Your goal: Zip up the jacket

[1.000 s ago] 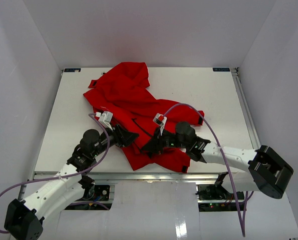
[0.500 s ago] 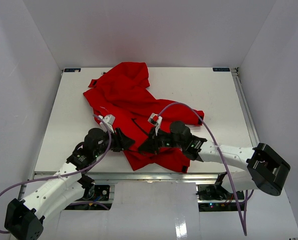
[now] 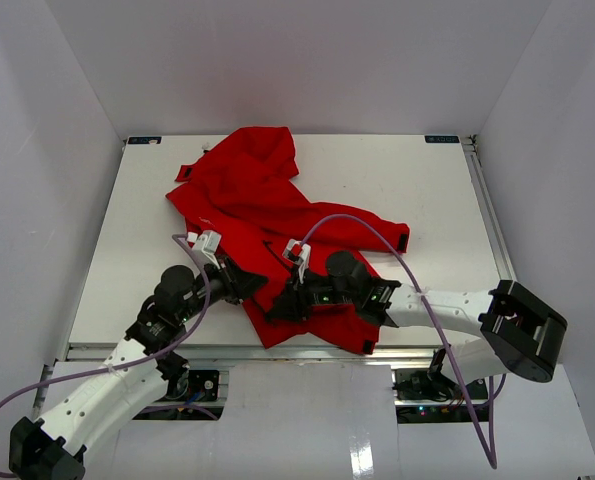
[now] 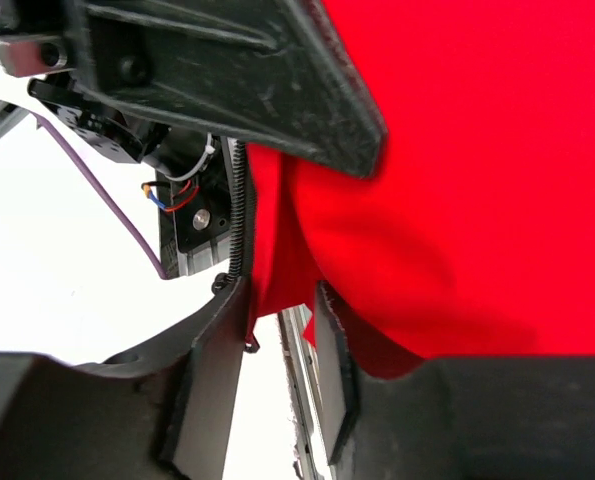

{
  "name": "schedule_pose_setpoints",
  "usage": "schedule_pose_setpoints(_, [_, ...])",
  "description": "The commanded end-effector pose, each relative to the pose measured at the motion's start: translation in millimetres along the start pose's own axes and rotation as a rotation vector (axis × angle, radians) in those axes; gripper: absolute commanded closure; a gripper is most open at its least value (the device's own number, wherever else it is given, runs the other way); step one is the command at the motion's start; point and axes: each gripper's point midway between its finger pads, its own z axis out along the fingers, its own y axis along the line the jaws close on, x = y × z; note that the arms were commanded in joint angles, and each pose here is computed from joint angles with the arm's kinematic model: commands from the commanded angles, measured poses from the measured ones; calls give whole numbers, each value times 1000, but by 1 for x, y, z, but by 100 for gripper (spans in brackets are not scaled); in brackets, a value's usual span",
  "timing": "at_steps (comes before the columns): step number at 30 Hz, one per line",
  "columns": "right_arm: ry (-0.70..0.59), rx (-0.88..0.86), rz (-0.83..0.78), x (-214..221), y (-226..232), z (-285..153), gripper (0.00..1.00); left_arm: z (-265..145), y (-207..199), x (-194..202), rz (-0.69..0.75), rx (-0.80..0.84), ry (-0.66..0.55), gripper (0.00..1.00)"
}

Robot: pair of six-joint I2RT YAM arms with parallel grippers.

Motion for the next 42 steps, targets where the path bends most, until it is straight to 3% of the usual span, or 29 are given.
schedule_pose_setpoints(1, [-26,-13,-41,-9,4,8,60,-3,-27,-6,14,153,-40,89])
schedule_pose_setpoints(8, [-38,-39,-66,-10,8,10,51,-7,-38,-4,21,236,-54,100])
schedule_pose_setpoints(19, [-35,-64,-97,-9,9,21,36,-9,-46,-7,26,294,-84,100])
schedule_pose_setpoints(22, [-41,-67,-99,-11,10,22,41,-8,-46,-8,25,290,-88,100])
schedule_pose_setpoints(25, [-41,-80,-99,-10,12,22,54,-8,-44,-8,24,282,-88,100])
schedule_pose_setpoints(27, [-43,-89,-101,-11,14,21,58,-8,-44,-8,28,276,-85,100])
schedule_pose_setpoints(33, [-70,-78,-116,-18,17,13,42,-7,-39,-4,75,248,-54,100])
schedule_pose_setpoints(42, [-84,-71,-133,-23,22,2,40,-9,-43,2,114,304,-57,100])
